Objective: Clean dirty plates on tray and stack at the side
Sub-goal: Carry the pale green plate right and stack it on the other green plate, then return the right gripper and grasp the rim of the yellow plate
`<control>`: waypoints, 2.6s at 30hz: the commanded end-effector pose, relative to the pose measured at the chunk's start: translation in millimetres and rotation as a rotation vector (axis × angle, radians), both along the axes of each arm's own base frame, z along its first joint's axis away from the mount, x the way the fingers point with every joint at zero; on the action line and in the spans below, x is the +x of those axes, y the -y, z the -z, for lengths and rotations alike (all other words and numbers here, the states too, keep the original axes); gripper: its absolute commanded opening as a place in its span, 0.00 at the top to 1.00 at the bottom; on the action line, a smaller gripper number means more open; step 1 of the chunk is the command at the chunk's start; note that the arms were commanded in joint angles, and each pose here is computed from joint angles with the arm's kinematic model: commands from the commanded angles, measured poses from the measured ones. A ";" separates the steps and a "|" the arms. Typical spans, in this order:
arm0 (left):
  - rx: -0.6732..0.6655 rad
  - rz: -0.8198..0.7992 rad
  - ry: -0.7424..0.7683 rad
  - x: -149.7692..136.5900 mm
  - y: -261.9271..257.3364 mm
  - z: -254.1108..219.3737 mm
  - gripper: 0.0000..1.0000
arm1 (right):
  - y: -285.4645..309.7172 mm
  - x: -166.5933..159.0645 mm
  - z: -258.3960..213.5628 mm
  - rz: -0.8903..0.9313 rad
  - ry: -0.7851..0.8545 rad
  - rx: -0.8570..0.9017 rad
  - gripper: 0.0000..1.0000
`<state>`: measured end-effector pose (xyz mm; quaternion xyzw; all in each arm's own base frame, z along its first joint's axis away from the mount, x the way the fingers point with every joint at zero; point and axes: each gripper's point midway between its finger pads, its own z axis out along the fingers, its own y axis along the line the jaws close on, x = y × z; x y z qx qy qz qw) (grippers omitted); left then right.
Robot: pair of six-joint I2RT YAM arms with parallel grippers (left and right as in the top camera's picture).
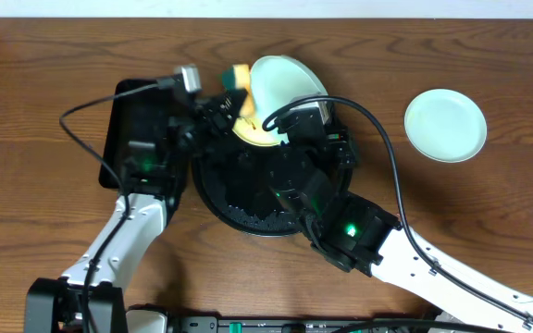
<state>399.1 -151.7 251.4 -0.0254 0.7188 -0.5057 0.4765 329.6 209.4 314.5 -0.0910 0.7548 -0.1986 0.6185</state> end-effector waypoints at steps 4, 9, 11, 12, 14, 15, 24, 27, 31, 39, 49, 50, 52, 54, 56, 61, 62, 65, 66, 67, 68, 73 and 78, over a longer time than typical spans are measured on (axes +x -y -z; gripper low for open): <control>-0.088 0.063 -0.008 -14.6 -11.9 -29.1 0.93 | 14.9 3.2 -11.1 0.042 0.025 0.044 0.99; -0.104 0.033 -0.137 -17.2 -27.7 -12.8 0.93 | 31.4 13.5 -7.4 0.083 0.013 0.054 0.99; -0.093 0.018 -0.189 -17.7 -32.4 -0.5 0.93 | 33.5 21.9 -0.9 0.051 -0.019 0.071 0.99; -0.077 0.013 -0.209 -18.2 -34.4 6.6 0.93 | 35.0 25.8 3.2 0.035 -0.039 0.094 0.99; -0.062 0.002 -0.257 -19.7 -38.5 19.2 0.93 | 39.6 33.2 14.3 -0.010 -0.104 0.178 0.99; -0.053 -0.002 -0.278 -20.7 -40.3 25.0 0.92 | 43.6 36.1 20.0 -0.025 -0.140 0.234 0.99; 0.079 -0.079 -0.361 -23.7 -55.3 64.6 0.93 | 170.0 64.4 72.9 0.048 -0.431 0.651 0.99; 0.118 -0.080 -0.349 -24.5 -56.9 68.8 0.93 | 233.6 62.8 90.8 0.175 -0.459 0.743 0.99; 0.134 -0.077 -0.343 -25.0 -57.1 70.3 0.93 | 300.5 57.7 117.7 0.303 -0.481 0.866 0.99; 0.146 -0.068 -0.342 -26.6 -55.1 72.2 0.93 | 360.5 60.4 186.6 0.443 -0.564 0.952 0.99; 0.166 -0.066 -0.326 -26.3 -55.5 72.5 0.92 | 376.3 86.5 239.3 0.426 -0.597 0.894 0.56; 0.170 -0.075 -0.326 -25.4 -56.9 73.0 0.92 | 376.6 86.3 241.0 0.429 -0.600 0.893 0.45; 0.175 -0.090 -0.327 -24.0 -59.0 73.8 0.92 | 374.2 87.3 239.6 0.415 -0.600 0.900 0.31; 0.184 -0.116 -0.329 -21.6 -62.8 75.1 0.92 | 363.6 91.7 232.3 0.315 -0.609 0.877 0.25; 0.190 -0.131 -0.331 -20.2 -65.1 76.0 0.93 | 345.1 101.2 216.9 0.147 -0.607 0.843 0.28; 0.192 -0.131 -0.357 -19.7 -65.4 72.1 0.93 | 312.6 112.2 170.1 -0.043 -0.696 0.762 0.36; 0.196 -0.128 -0.367 -19.6 -65.4 69.6 0.93 | 305.6 116.5 156.8 -0.064 -0.701 0.748 0.37; 0.236 -0.126 -0.401 -19.5 -67.8 58.7 0.93 | 274.7 133.4 111.5 -0.155 -0.680 0.681 0.41; 0.259 -0.145 -0.430 -19.8 -71.9 56.6 0.93 | 262.0 138.4 98.3 -0.187 -0.670 0.659 0.42; 0.291 -0.165 -0.458 -21.0 -76.8 54.5 0.93 | 247.6 143.0 87.0 -0.222 -0.660 0.638 0.42; 0.331 -0.185 -0.481 -22.7 -81.6 52.3 0.93 | 230.9 146.9 78.1 -0.259 -0.653 0.613 0.42; 0.466 -0.220 -0.538 -33.1 -85.6 35.0 0.93 | 147.2 161.7 74.4 -0.378 -0.653 0.481 0.40; 0.490 -0.136 -0.531 -41.5 -54.6 36.5 0.92 | 63.6 168.3 119.1 -0.513 -0.738 0.416 0.38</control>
